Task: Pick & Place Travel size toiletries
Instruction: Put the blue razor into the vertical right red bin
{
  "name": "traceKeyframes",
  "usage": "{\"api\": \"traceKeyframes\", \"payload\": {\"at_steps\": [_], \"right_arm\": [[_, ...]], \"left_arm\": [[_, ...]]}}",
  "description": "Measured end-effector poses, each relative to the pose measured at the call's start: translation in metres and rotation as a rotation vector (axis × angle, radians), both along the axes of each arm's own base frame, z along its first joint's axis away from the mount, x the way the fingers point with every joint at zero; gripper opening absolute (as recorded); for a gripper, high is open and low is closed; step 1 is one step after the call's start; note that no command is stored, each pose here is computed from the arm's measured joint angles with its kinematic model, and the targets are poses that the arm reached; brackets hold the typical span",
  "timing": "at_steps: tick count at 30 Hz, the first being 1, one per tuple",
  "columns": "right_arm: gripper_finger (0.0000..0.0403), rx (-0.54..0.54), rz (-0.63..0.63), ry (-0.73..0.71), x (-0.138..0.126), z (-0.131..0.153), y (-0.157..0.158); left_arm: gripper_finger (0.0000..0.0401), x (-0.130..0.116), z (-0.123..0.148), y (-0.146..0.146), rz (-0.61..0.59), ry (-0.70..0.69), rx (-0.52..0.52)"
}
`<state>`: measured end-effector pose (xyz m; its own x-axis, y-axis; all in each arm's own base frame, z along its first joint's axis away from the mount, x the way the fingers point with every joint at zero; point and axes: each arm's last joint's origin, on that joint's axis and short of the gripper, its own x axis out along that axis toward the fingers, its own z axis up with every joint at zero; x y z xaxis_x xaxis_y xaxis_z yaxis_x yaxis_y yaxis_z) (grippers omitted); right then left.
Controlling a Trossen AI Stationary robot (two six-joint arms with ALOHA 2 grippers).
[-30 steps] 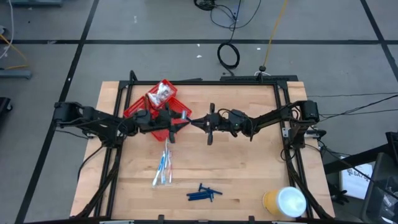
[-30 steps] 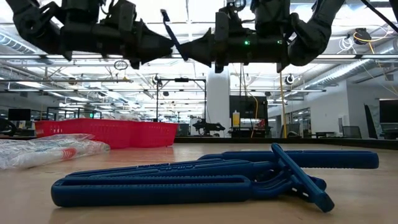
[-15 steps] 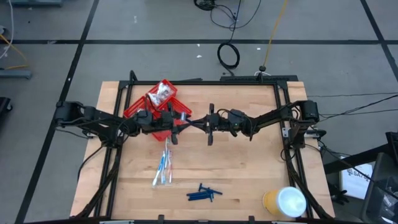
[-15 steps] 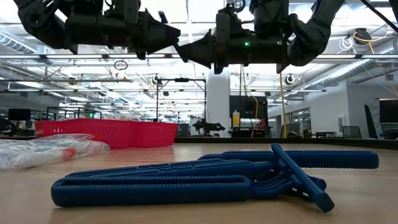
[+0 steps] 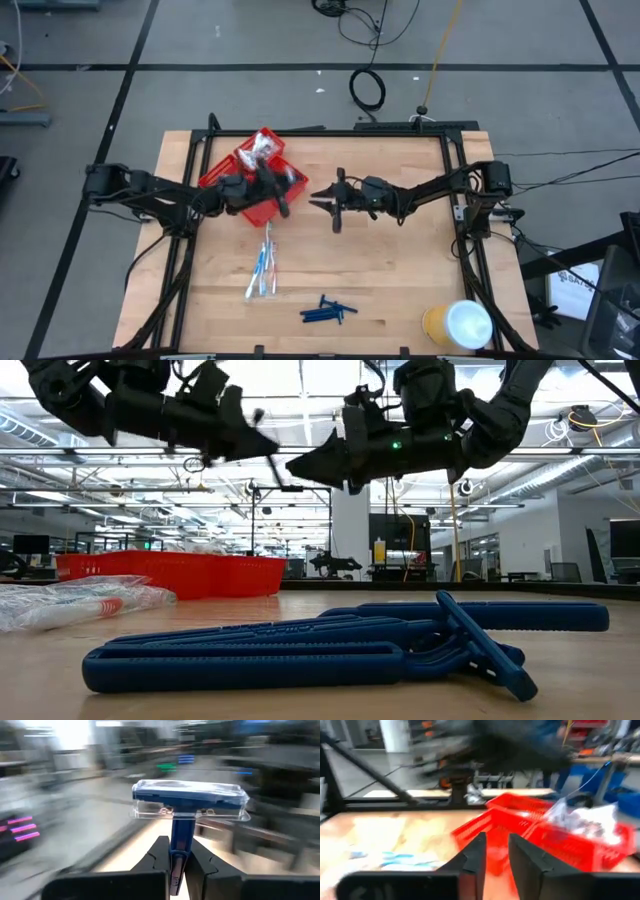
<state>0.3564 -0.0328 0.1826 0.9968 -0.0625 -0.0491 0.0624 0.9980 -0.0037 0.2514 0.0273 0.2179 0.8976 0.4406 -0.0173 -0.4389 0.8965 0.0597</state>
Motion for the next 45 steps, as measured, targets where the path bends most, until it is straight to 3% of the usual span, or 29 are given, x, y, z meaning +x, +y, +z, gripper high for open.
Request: {"api": "traceKeyframes", "payload": {"at_steps": [6,13,18,27,31,40,45], "right_arm": [[0.0128,0.047,-0.030,0.025,-0.001,-0.003,-0.008],[0.0154,0.048,-0.036,0.019,-0.001,-0.002,-0.011],[0.0152,0.048,-0.036,0.014,-0.001,-0.001,-0.011],[0.0149,0.048,-0.036,0.020,-0.001,-0.002,-0.011],[0.0151,0.049,-0.036,0.022,-0.001,-0.002,-0.011],[0.0149,0.049,-0.037,0.028,-0.001,-0.003,-0.011],[0.0152,0.049,-0.037,0.028,-0.001,-0.003,-0.011]], "left_arm": [[0.0017,-0.019,-0.008,0.013,0.281,0.145,-0.099],[0.0018,-0.028,-0.027,0.035,0.428,0.153,-0.357],[0.0041,-0.025,-0.039,0.046,0.423,0.160,-0.466],[0.0054,-0.023,-0.050,0.052,0.406,0.205,-0.494],[0.0091,-0.022,-0.050,0.052,0.385,0.208,-0.502],[0.0226,-0.022,-0.050,0.052,0.385,0.210,-0.501],[0.0270,-0.022,-0.049,0.052,0.382,0.203,-0.498]]}}
